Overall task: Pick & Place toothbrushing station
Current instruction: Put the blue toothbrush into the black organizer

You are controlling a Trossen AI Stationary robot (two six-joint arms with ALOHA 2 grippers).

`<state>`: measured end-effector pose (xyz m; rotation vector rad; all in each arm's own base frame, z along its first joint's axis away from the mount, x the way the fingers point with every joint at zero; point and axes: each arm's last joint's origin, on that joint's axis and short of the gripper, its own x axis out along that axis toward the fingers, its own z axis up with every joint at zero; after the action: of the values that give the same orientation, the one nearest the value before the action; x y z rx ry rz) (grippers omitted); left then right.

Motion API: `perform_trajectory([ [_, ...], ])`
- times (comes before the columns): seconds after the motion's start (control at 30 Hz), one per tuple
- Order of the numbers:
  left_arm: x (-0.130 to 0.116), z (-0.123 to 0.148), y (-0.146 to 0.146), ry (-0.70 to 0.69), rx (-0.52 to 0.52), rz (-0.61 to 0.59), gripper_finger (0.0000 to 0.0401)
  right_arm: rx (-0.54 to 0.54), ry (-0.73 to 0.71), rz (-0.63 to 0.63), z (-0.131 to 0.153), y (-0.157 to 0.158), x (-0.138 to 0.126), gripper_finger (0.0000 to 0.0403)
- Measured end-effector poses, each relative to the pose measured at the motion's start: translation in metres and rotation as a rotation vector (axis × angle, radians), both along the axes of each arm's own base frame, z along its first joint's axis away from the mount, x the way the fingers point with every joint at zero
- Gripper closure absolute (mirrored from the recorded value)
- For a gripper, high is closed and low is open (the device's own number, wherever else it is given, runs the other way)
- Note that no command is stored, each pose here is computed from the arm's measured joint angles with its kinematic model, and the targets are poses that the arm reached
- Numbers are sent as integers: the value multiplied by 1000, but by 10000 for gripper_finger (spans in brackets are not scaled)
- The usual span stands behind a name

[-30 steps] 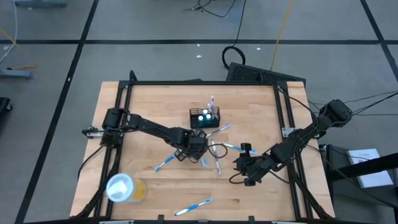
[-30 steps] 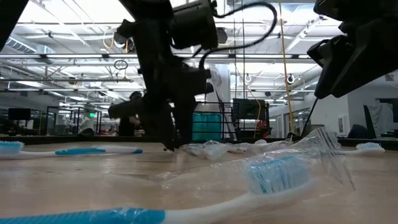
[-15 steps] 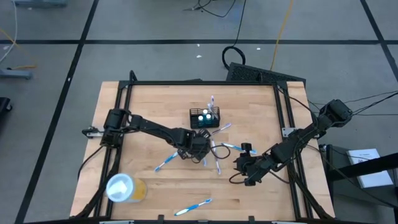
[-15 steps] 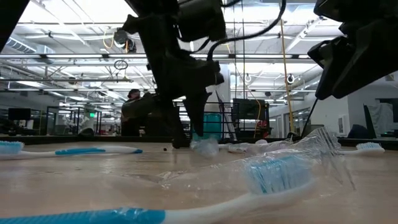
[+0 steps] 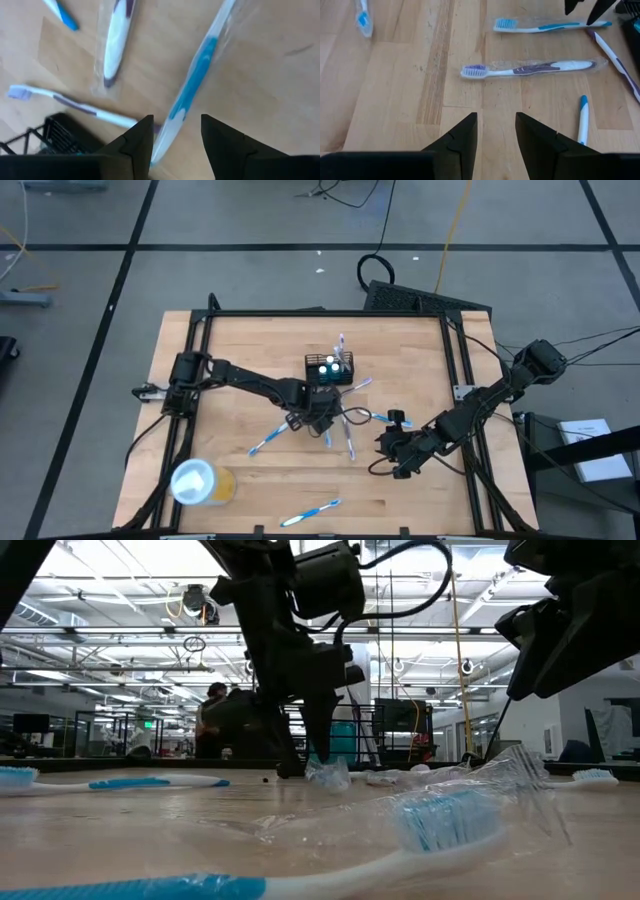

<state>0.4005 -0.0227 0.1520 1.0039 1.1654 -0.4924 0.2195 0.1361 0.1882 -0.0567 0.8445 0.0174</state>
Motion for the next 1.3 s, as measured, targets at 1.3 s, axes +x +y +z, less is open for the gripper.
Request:
perform_trajectory([
  [1.3, -2, 0, -19, -31, -359, 433, 382, 52, -9, 14, 1, 6, -1, 275],
])
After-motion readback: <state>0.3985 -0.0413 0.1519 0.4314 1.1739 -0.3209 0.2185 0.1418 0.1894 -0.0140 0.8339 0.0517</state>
